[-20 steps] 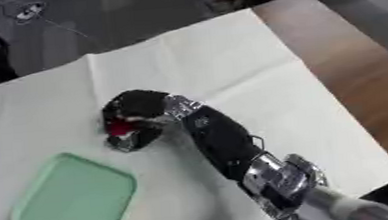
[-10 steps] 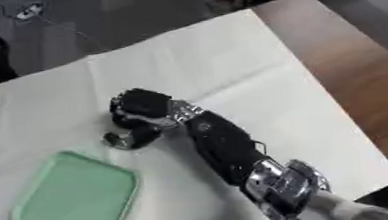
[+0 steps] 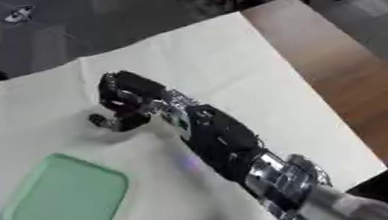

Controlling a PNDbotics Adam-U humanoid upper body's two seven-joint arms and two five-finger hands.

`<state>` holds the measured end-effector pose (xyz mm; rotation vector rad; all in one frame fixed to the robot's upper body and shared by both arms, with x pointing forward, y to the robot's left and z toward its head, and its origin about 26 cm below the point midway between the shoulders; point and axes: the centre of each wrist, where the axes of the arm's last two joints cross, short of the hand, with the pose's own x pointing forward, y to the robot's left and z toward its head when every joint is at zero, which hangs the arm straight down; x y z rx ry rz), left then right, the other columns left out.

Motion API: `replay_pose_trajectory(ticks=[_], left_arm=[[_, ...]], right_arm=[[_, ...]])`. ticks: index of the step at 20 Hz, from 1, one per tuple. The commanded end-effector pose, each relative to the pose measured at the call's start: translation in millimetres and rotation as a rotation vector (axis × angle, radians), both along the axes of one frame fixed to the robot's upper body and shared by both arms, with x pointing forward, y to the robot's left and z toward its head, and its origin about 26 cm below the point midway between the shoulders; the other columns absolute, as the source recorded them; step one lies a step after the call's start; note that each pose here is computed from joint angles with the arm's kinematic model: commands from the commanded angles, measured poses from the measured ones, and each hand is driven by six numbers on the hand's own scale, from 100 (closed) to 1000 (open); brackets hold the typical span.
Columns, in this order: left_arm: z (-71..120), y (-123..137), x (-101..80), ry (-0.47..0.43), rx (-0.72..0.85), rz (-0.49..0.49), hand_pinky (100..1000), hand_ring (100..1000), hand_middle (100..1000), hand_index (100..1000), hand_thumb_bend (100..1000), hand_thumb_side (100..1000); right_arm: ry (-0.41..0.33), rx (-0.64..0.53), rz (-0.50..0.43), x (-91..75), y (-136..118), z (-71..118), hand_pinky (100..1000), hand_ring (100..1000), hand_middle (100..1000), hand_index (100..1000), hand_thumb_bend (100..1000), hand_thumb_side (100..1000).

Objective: Pick up objects on the table and place them in the box.

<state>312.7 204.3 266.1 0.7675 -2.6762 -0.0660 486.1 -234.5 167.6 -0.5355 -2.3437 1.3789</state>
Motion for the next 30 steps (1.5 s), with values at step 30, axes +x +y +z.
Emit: replay_pose_trajectory(ticks=[30], left_arm=[[4.2,12,-3.1,-0.031,0.047,0.052,478,472,646,784,489,654]], right_arm=[[0.075,0.117,0.372,-69.0,112,38.2,100,100,100,100,250,100]])
